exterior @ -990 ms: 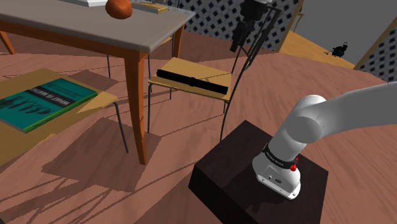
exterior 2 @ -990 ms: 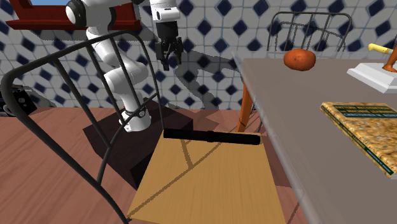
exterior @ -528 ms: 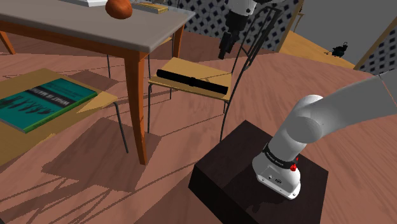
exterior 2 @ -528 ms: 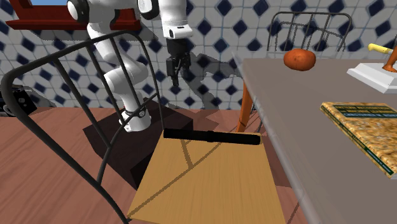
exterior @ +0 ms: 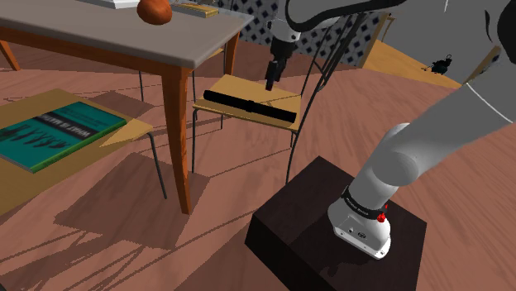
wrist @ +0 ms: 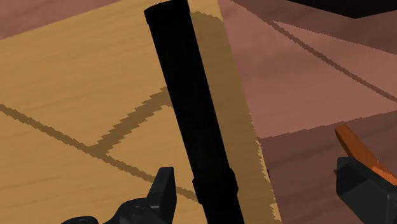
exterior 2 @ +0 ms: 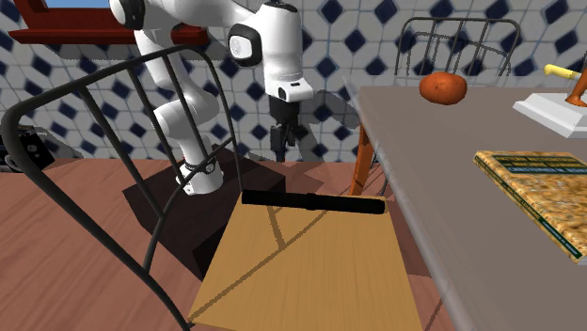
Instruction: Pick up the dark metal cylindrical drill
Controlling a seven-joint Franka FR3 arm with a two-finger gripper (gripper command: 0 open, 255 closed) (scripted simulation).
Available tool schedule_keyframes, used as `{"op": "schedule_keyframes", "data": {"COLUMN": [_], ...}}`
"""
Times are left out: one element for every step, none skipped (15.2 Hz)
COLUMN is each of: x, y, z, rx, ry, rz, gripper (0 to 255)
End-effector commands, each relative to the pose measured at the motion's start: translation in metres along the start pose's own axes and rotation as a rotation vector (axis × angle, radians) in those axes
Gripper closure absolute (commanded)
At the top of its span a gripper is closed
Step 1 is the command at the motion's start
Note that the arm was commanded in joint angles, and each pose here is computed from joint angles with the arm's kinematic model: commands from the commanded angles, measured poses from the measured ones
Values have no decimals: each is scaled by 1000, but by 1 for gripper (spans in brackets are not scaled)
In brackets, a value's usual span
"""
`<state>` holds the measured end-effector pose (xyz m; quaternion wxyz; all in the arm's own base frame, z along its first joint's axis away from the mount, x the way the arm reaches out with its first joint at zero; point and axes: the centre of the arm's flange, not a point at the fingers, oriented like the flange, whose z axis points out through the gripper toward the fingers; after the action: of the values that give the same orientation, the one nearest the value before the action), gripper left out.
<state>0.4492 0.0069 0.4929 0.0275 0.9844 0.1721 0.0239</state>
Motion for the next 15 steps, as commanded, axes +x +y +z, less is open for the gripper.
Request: {"op": "schedule_keyframes", "data": {"x": [20,28,37,45,54,62,71,76,76,76,76,76,75,75,75], "y": [8,11,14,17,20,23,25,27,27,27,26,26,26,25,25], "z": [20,30,40,51,61,72,82,89,95,100,105,111,116,121,126], "rx": [1,2,2,3,3,4,4,5,5,5,5,5,5,5,5], "ry": [-9,-14,-19,-24,-29,-34,-39,-42,-42,-42,-42,-42,-42,-42,-42], "rz": [-22,-32,-42,-53,-63,-73,-84,-91,-91,-91,-91,-91,-91,-91,-91], "gripper": [0,0,0,0,0,0,0,0,0,0,0,0,0,0,0]}}
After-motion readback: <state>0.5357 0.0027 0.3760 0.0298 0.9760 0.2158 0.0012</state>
